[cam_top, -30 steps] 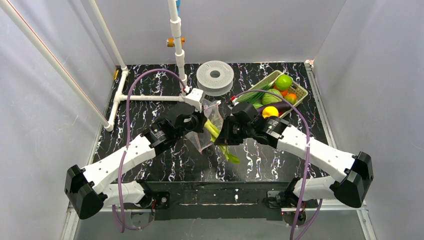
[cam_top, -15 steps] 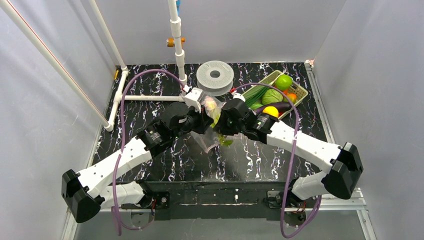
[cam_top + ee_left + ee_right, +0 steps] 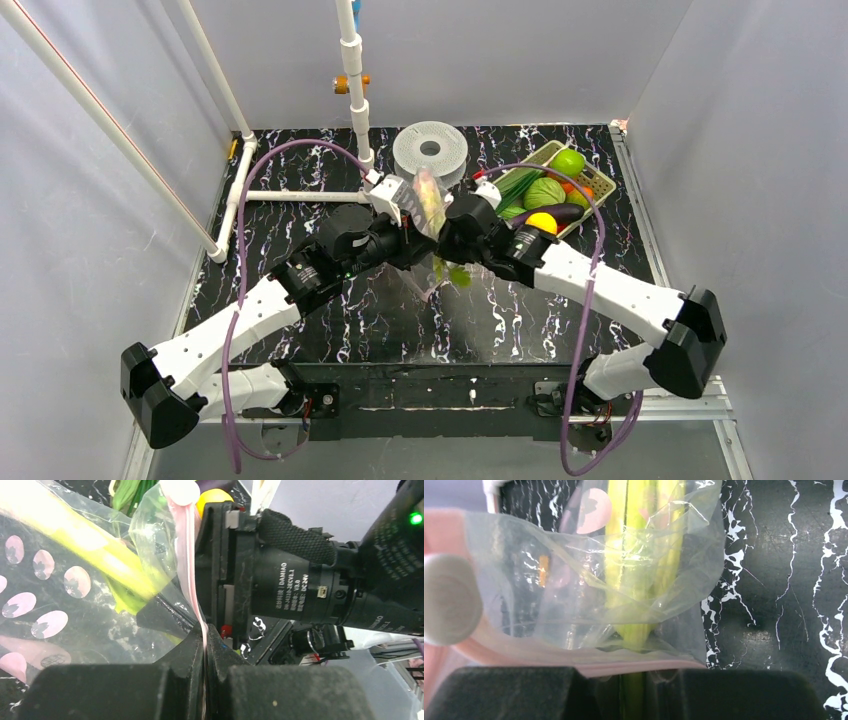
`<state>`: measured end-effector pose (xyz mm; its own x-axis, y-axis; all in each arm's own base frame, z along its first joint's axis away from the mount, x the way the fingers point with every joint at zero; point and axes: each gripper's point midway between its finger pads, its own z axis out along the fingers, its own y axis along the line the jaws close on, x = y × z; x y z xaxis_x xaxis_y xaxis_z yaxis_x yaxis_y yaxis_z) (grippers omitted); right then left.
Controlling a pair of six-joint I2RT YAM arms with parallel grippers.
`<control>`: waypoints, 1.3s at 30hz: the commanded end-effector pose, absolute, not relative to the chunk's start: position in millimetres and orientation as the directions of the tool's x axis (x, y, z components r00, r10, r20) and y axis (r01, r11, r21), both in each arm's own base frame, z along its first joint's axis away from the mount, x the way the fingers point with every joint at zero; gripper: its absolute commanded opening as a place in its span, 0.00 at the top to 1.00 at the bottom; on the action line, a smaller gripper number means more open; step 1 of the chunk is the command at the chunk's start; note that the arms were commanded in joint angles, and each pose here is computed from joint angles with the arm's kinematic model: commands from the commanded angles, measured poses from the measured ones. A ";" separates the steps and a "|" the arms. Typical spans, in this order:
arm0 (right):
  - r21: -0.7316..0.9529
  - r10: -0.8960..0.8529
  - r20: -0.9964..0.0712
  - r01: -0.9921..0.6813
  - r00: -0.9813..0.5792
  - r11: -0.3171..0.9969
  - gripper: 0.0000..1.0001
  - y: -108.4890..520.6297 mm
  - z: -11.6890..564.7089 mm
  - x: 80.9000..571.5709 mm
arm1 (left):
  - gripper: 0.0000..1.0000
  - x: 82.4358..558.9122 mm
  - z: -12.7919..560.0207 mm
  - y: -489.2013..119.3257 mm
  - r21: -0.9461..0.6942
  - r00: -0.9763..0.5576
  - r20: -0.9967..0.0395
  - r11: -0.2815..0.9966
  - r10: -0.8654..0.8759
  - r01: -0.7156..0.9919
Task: Place the food in the zip-top bag and seal the zipper
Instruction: Place the fake vegetable in the zipper food storage bag, then adjust the zipper food storage bag at the center of the board.
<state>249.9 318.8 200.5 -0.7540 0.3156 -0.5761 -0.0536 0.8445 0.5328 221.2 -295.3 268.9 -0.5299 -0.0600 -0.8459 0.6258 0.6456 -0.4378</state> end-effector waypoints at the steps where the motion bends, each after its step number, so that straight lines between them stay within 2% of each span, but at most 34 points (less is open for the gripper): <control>1: 0.653 0.499 -0.561 0.016 -0.660 0.757 0.99 308.1 240.7 260.8 | 1.00 207.3 281.1 -304.8 -0.484 -0.544 -0.836 0.567 -0.075 0.666; 4: 0.622 0.428 -0.572 -0.029 -0.700 0.783 0.99 319.1 235.3 259.6 | 1.00 202.0 284.3 -307.3 -0.496 -0.543 -0.836 0.535 -0.080 0.684; 8: 0.615 0.284 -0.531 -0.132 -0.798 0.778 0.85 342.7 238.9 241.1 | 1.00 201.6 291.3 -309.5 -0.479 -0.514 -0.854 0.514 -0.083 0.712; 13: 0.639 0.104 -0.375 -0.176 -0.921 0.749 0.61 352.0 236.8 194.1 | 1.00 211.8 281.9 -301.3 -0.447 -0.504 -0.861 0.583 -0.074 0.678; 16: 0.663 0.061 -0.370 -0.218 -0.927 0.716 0.39 343.0 238.8 176.3 | 1.00 217.3 276.4 -294.9 -0.440 -0.511 -0.856 0.627 -0.077 0.642; 19: 0.656 0.023 -0.363 -0.238 -0.931 0.716 0.30 329.6 238.7 162.9 | 1.00 219.8 275.5 -292.0 -0.437 -0.510 -0.856 0.643 -0.084 0.628; 22: 0.629 -0.018 -0.366 -0.262 -0.930 0.732 0.29 314.4 236.5 151.8 | 1.00 223.0 272.9 -289.2 -0.432 -0.508 -0.857 0.662 -0.089 0.612; 26: 0.549 0.006 -0.437 -0.262 -0.899 0.794 0.29 277.8 240.2 151.1 | 1.00 225.4 270.2 -286.9 -0.421 -0.505 -0.859 0.678 -0.085 0.603; 30: 0.465 0.059 -0.492 -0.205 -0.869 0.861 0.38 245.3 236.6 157.6 | 1.00 225.5 271.2 -287.0 -0.419 -0.501 -0.861 0.677 -0.084 0.606; 34: 0.544 0.081 -0.477 -0.222 -0.875 0.809 0.39 261.9 231.7 155.4 | 1.00 225.6 271.1 -286.8 -0.416 -0.499 -0.863 0.677 -0.082 0.608; 39: 0.558 0.058 -0.451 -0.230 -0.891 0.797 0.41 283.8 223.2 162.2 | 1.00 226.0 269.9 -287.5 -0.414 -0.499 -0.863 0.677 -0.078 0.609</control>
<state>151.7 258.2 221.1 -0.8921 0.0566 -0.4482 -0.2068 0.8309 0.5165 222.2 -286.6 256.7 -0.5359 -0.0524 -0.8427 0.5970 0.6822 -0.4221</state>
